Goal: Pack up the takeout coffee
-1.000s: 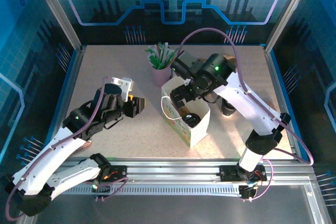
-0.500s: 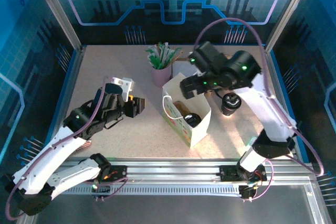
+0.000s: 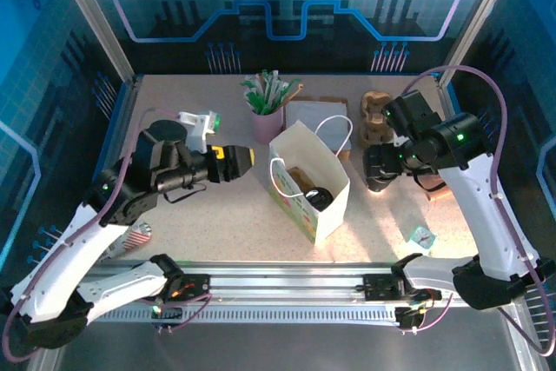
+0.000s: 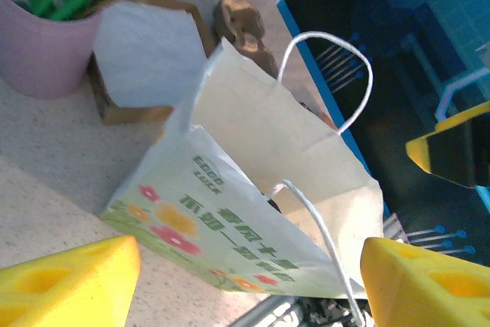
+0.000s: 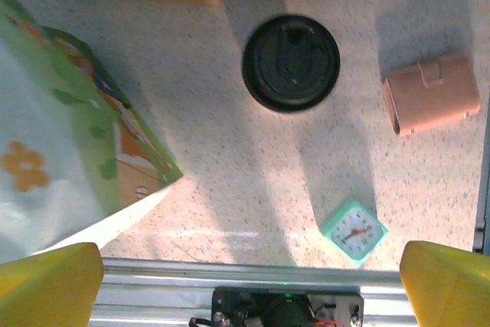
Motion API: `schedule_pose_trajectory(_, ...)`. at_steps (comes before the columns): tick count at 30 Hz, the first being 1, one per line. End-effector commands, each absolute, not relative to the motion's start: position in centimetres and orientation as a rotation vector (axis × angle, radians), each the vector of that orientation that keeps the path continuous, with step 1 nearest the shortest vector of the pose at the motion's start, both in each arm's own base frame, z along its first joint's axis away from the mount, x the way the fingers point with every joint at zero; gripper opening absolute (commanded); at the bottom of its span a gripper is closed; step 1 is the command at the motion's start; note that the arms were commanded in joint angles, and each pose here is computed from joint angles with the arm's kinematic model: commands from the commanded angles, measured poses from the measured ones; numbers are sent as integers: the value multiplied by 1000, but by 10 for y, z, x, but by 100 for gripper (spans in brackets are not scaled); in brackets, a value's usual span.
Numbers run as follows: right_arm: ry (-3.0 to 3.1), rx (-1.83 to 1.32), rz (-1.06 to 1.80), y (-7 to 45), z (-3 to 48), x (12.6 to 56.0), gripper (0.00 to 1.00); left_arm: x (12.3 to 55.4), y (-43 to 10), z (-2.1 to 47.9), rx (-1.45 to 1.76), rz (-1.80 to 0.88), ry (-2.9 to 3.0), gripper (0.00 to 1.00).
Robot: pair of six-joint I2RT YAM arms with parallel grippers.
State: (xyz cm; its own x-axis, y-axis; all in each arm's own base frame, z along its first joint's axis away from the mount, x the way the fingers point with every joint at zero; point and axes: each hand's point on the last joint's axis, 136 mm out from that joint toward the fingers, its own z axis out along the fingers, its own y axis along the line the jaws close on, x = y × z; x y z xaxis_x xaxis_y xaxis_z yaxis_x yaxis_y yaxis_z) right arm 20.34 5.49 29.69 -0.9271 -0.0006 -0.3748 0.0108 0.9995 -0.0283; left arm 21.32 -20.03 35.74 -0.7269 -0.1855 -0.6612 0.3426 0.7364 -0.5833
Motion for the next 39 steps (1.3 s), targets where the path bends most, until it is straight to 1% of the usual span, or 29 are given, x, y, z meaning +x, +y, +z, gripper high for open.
schedule_pose_trajectory(1, 2774, 71, 28, 49, 286, 203, 100, 203, -216, 356, 110, -983, 2273, 77)
schedule_pose_trajectory(6, 2793, 239, 15, 31, 266, 207, 100, 202, -235, 343, 119, -985, 2348, 76)
schedule_pose_trajectory(13, 2813, 365, 55, 23, 243, 215, 100, 204, -245, 332, 121, -948, 2393, 63)
schedule_pose_trajectory(15, 2819, 376, 59, 23, 238, 219, 100, 206, -248, 331, 123, -950, 2398, 57)
schedule_pose_trajectory(16, 2818, 382, 52, 22, 237, 221, 100, 206, -249, 331, 126, -952, 2402, 52)
schedule_pose_trajectory(18, 2818, 393, 20, 18, 232, 225, 100, 208, -252, 329, 127, -946, 2408, 46)
schedule_pose_trajectory(20, 2823, 409, 19, 16, 227, 228, 100, 210, -253, 329, 131, -943, 2410, 38)
schedule_pose_trajectory(27, 2853, 443, 42, 17, 206, 240, 100, 213, -256, 326, 138, -929, 2419, 19)
schedule_pose_trajectory(31, 2873, 475, 37, 14, 195, 249, 100, 212, -253, 326, 138, -914, 2418, 1)
schedule_pose_trajectory(39, 2921, 492, 1, 12, 184, 265, 100, 211, -246, 323, 138, -875, 2416, 0)
